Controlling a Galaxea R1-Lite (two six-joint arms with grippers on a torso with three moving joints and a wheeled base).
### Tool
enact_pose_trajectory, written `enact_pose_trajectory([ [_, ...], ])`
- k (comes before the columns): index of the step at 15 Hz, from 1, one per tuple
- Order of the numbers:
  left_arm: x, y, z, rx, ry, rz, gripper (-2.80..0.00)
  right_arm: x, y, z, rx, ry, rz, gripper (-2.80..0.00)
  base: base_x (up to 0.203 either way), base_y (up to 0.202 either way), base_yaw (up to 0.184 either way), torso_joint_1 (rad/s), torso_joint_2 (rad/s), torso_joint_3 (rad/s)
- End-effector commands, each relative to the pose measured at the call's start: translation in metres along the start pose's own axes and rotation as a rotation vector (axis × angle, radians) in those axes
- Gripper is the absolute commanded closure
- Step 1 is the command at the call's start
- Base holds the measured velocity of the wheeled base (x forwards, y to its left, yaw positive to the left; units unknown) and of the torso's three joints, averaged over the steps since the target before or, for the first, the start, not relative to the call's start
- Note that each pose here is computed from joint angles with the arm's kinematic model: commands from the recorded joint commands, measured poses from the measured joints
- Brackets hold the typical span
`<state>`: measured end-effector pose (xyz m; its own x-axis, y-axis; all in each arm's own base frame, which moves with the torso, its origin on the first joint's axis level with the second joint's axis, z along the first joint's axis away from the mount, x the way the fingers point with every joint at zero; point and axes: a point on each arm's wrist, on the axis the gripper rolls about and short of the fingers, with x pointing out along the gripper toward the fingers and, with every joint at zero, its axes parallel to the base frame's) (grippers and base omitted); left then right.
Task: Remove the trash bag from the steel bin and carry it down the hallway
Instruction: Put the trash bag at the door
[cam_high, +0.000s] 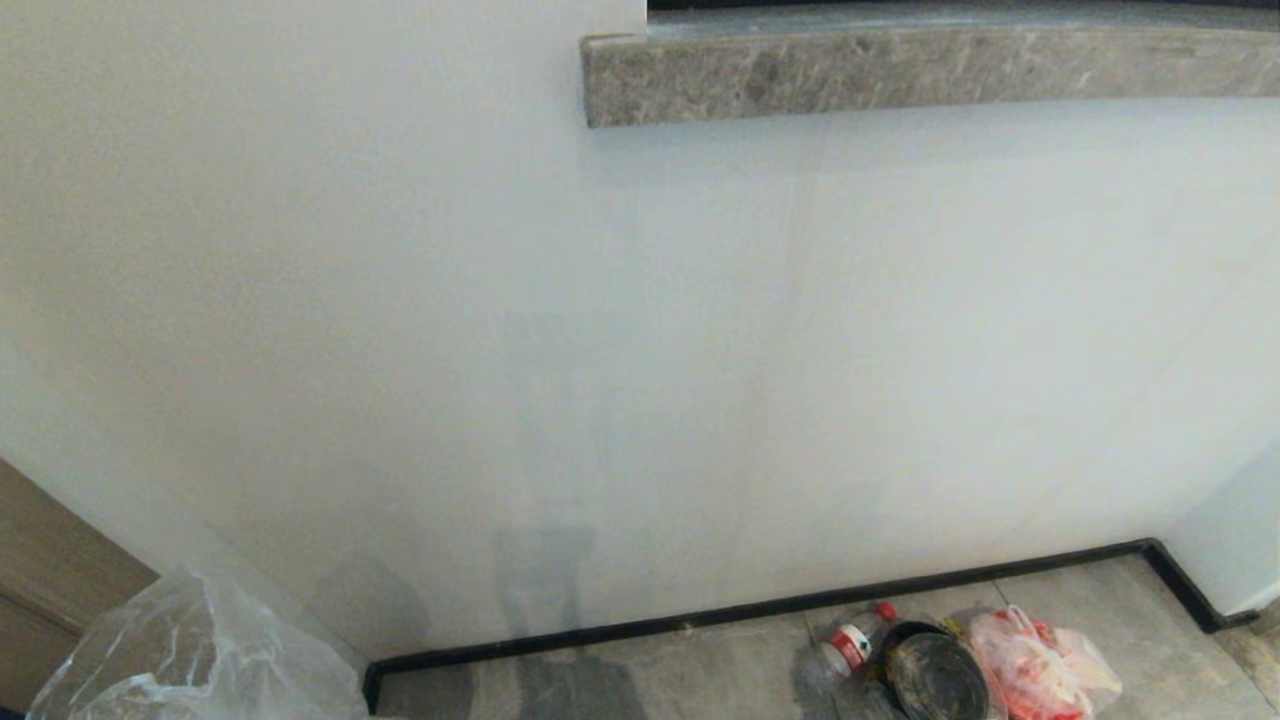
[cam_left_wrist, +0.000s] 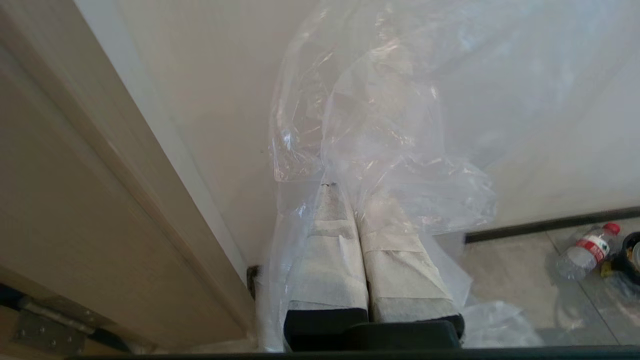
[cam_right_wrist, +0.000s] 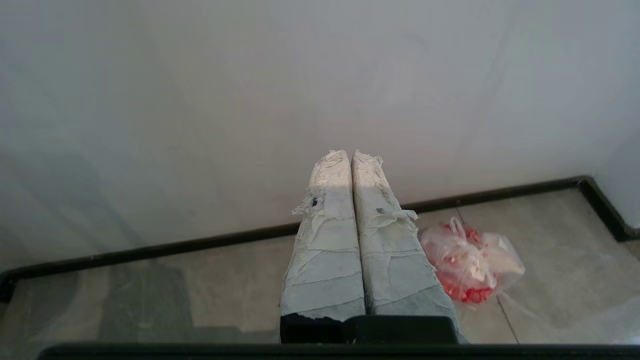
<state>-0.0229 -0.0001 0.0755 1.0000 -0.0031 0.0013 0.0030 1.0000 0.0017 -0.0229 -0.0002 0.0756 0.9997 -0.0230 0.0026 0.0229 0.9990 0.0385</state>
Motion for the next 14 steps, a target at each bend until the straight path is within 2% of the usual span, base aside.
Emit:
enact_pose_trajectory([
  [1,0.0002,0.0000,-0.0003,0.000,0.002,0.000,0.00,0.0001,0.0000,-0.0005,-0.002,0.001,0.000,0.00,0.000,0.000,0.000,-0.002,0.00,-0.198],
  [14,0.0001,0.0000,0.0000,0.000,0.001,0.000,0.00,0.0001,0.0001,-0.0005,-0.011,0.001,0.003,0.00,0.000,0.000,0.000,0.000,0.00,-0.196],
])
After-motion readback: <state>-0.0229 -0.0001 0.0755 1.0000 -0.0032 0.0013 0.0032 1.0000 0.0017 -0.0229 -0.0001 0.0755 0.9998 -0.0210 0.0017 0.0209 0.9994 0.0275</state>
